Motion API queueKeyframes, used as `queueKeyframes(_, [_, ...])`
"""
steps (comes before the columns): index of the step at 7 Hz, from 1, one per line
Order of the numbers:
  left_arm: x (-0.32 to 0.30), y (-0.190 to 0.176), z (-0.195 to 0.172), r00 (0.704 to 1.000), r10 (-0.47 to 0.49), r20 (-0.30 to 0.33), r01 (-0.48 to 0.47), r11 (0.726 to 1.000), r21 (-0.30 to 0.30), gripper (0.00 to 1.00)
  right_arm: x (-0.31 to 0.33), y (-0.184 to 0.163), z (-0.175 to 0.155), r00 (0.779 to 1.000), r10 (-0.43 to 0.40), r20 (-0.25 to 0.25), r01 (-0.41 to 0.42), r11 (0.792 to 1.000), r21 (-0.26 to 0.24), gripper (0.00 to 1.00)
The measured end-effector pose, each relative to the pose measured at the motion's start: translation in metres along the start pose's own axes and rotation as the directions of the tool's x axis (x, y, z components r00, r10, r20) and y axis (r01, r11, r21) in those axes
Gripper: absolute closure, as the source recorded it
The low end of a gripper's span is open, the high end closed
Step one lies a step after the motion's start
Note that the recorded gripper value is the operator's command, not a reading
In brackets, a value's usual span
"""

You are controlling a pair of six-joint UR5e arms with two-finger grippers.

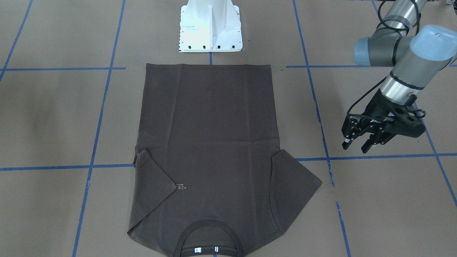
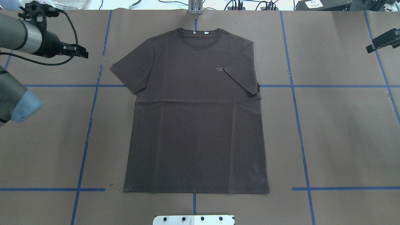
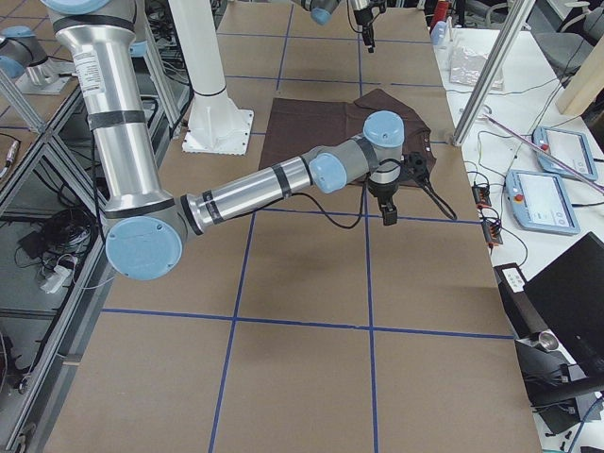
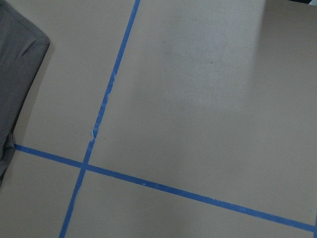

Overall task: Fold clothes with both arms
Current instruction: 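Withdraw the right arm while moving the left gripper toward the shirt, then grasp the sleeve nearest the left gripper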

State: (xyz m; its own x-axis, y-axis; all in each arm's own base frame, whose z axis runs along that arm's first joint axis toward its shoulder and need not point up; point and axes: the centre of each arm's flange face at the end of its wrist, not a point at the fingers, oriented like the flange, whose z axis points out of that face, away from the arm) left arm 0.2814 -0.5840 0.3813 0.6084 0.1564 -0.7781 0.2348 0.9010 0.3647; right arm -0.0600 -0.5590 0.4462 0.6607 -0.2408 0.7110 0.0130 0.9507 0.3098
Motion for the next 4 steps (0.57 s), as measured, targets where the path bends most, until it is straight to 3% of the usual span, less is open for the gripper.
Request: queueKeyframes(4, [0.015,-0.009,0.098,0.996,-0.057,0.065,0.053,0.997,0.053,0.40,0.010,0.014,-0.004,1.000,-0.003,-0.004,0.003,1.000,-0.001,0.00])
